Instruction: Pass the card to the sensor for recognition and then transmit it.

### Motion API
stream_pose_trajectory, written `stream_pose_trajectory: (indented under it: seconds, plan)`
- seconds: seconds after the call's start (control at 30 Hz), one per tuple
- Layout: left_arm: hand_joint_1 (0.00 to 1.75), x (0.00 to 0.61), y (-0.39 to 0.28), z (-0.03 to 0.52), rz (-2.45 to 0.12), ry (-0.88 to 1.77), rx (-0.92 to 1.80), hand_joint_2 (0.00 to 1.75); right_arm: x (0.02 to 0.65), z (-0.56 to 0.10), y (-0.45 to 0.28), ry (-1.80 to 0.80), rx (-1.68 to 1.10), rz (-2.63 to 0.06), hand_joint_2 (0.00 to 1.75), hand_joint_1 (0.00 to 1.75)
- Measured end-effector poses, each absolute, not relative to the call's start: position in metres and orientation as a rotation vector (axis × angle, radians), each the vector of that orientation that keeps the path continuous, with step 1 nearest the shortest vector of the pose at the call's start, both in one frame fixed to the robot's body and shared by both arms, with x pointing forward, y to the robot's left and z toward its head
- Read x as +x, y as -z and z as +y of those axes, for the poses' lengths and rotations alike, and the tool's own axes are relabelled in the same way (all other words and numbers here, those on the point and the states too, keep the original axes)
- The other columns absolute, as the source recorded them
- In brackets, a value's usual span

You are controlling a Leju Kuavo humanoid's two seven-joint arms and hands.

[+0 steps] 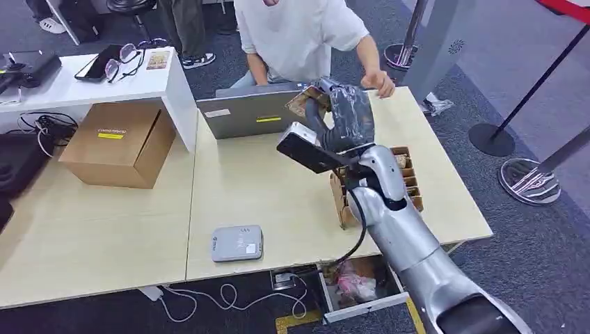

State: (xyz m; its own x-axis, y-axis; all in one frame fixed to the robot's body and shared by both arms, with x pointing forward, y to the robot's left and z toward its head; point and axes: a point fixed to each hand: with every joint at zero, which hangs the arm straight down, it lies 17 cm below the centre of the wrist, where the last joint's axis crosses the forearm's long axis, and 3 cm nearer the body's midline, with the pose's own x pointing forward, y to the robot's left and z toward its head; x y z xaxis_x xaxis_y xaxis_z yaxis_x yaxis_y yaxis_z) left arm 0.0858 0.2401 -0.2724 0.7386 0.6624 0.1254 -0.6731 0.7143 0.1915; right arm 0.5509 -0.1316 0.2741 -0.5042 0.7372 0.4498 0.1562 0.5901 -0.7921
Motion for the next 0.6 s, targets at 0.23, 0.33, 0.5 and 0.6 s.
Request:
stream_pose_trajectory:
  seconds: [0.23,0.33,0.5,0.6]
  plan:
    - [0.00,0.082,0.274,0.239,-0.052,-0.757,0.215,0.00,0.524,-0.112,-0.235,-0.755,-0.276,-1.889,1.75,1.75]
    - [0.00,0.076,0.275,0.239,-0.042,-0.762,0.215,0.00,0.514,-0.106,-0.210,-0.749,-0.176,-1.805,1.75,1.75]
    - [0.00,0.072,0.275,0.237,-0.020,-0.769,0.208,0.00,0.506,-0.097,-0.181,-0.768,-0.121,-1.710,1.75,1.75]
    - [0.00,0.071,0.275,0.236,-0.013,-0.772,0.203,0.00,0.503,-0.094,-0.160,-0.784,-0.110,-1.648,1.75,1.75]
